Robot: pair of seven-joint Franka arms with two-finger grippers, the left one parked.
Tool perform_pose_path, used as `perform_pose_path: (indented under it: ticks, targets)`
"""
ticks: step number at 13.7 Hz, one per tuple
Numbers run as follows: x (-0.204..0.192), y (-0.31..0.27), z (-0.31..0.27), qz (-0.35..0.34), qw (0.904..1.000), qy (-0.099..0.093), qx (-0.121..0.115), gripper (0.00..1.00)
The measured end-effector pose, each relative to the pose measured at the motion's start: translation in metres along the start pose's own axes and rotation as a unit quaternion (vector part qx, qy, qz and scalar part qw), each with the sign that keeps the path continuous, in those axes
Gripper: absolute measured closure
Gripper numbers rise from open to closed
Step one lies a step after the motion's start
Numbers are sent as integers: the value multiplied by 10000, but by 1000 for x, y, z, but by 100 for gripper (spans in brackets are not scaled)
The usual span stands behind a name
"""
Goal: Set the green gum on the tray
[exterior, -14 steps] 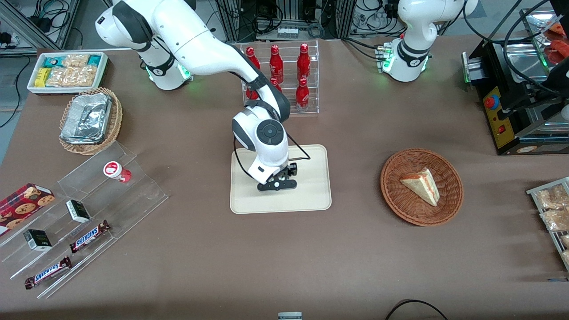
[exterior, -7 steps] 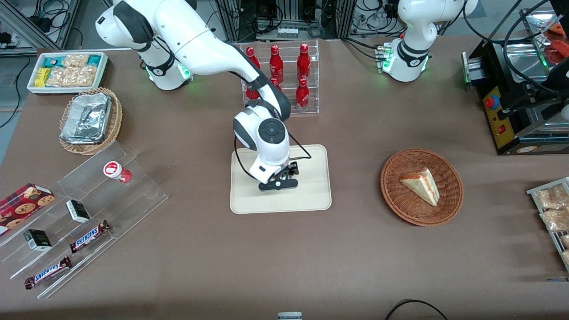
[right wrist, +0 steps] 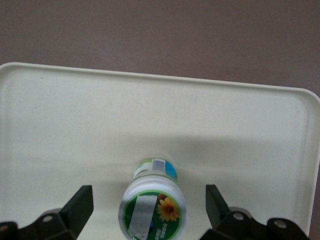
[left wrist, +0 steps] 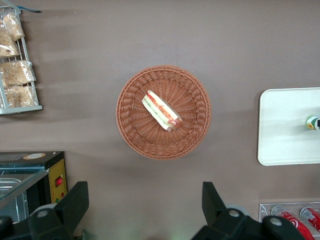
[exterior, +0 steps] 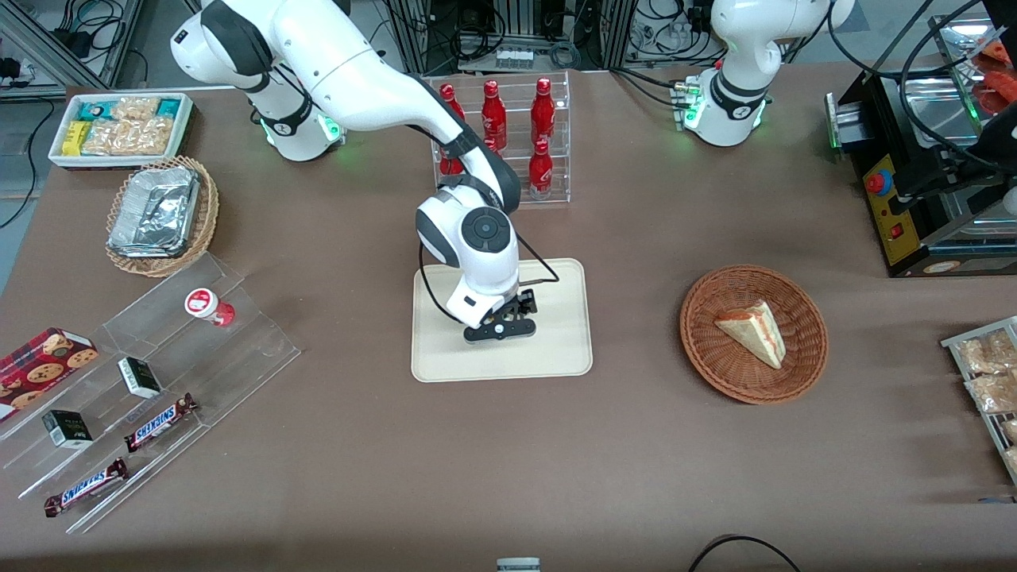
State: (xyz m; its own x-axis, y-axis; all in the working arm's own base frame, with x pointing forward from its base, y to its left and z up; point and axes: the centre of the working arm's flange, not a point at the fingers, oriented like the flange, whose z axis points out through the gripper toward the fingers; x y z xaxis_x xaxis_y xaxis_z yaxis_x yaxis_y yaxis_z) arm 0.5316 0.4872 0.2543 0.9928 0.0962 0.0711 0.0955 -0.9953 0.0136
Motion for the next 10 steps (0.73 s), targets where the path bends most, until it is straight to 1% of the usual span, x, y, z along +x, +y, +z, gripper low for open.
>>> perform_pose_path:
  ticks: [2, 5, 7, 10]
  targets:
    - [0, 4, -17, -126, 9998, -106, -76, 0]
    - [0, 21, -62, -383, 9982, -386, -233, 0]
    - [2, 36, -87, -497, 9971, -511, -275, 0]
    - [6, 64, -107, -688, 9948, -683, -315, 0]
